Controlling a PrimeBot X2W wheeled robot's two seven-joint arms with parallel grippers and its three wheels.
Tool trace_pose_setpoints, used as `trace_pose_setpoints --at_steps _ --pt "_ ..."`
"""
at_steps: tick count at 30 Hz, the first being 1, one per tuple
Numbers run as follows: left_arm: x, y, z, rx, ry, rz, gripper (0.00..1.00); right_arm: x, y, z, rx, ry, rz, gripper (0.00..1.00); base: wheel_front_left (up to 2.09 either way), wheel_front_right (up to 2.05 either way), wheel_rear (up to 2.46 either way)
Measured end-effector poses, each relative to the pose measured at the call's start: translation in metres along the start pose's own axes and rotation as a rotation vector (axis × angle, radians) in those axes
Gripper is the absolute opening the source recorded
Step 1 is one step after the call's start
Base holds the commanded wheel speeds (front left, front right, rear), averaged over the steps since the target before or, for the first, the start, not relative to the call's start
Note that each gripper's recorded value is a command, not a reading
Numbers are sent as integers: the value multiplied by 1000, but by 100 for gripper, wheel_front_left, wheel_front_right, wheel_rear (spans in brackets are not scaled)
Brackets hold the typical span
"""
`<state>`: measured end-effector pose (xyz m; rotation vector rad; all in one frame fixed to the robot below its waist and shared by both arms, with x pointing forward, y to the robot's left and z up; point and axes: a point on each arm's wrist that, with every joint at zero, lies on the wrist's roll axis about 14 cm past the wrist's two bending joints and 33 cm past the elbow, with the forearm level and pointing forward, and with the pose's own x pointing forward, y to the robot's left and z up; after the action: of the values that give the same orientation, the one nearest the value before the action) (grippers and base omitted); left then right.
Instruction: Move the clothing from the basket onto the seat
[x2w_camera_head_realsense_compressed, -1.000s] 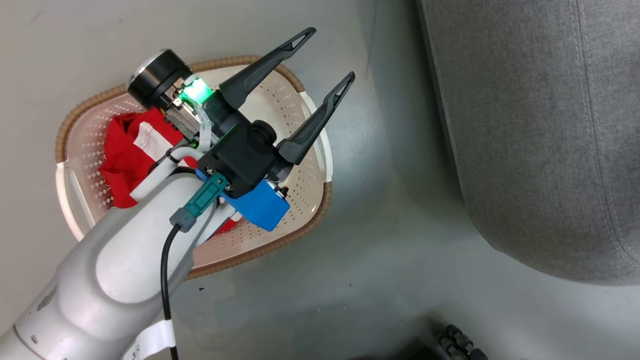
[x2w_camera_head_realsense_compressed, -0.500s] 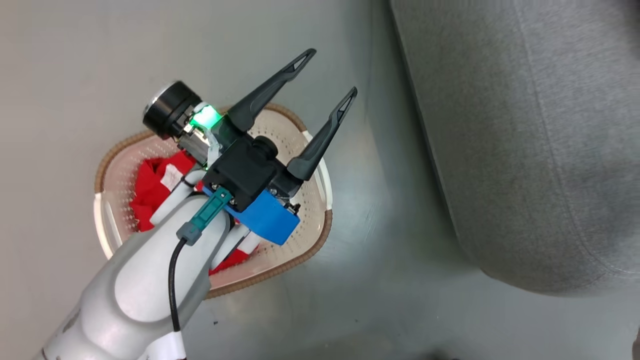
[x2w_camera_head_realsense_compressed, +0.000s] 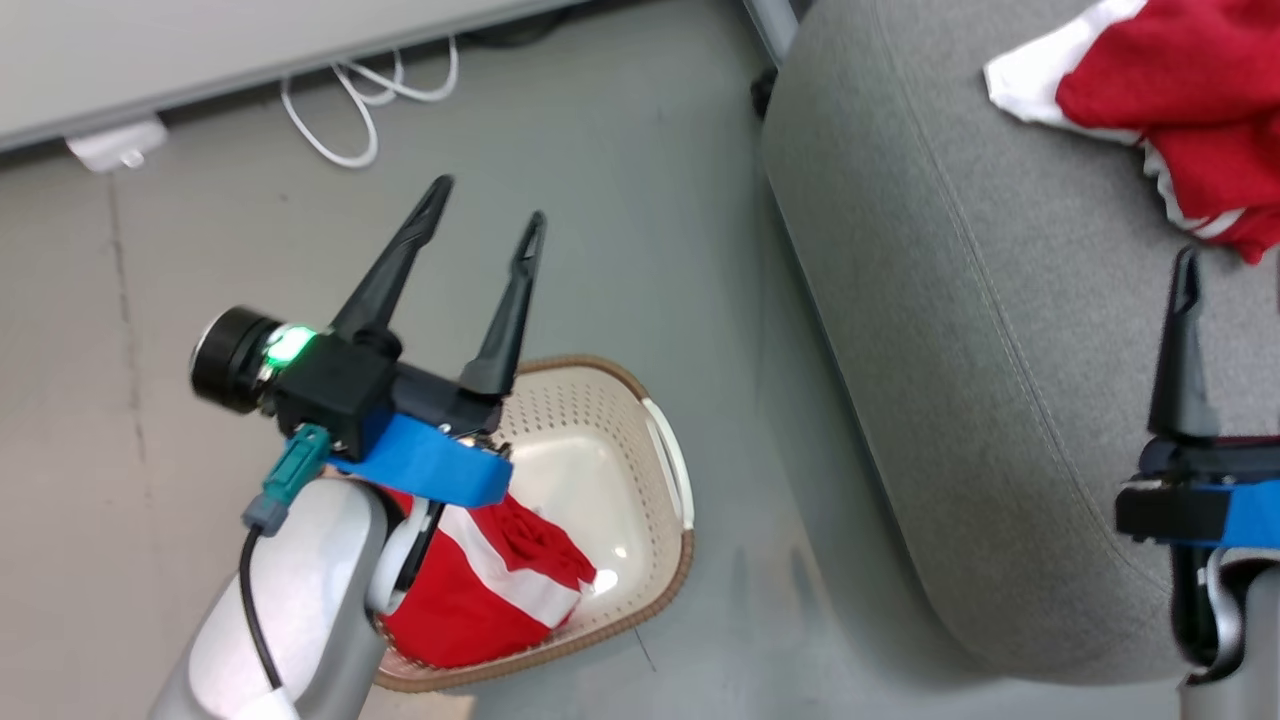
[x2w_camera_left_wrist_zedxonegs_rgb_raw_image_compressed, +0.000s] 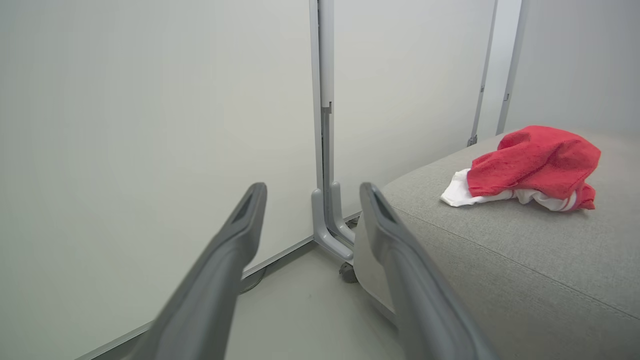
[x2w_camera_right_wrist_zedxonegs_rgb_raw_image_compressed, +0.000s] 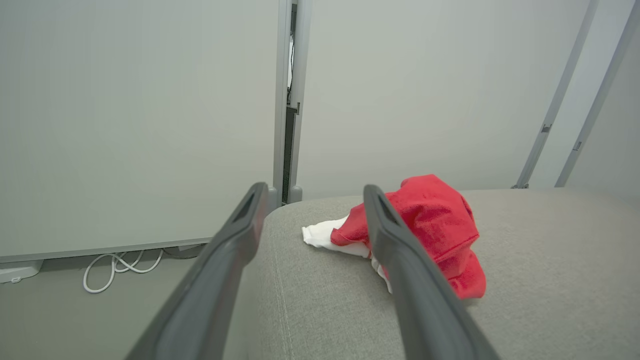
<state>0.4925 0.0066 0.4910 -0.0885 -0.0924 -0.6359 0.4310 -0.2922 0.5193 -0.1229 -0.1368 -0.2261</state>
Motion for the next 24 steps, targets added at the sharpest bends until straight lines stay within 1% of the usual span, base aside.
trace_pose_setpoints --at_steps 4,11,15,17,24 --pt "-28 24 21 23 -20 119 100 -12 28 15 49 -30 77 100 0 0 0" --pt "-86 57 41 59 -26 303 100 -26 77 36 117 -73 214 100 0 0 0" --pt "-117 70 48 67 -29 393 100 -32 103 51 151 -106 287 100 0 0 0" --pt "-133 74 49 71 -27 434 100 -37 112 52 166 -102 314 100 0 0 0" --pt "-178 79 51 68 -22 537 100 -48 131 51 200 -82 369 100 0 0 0"
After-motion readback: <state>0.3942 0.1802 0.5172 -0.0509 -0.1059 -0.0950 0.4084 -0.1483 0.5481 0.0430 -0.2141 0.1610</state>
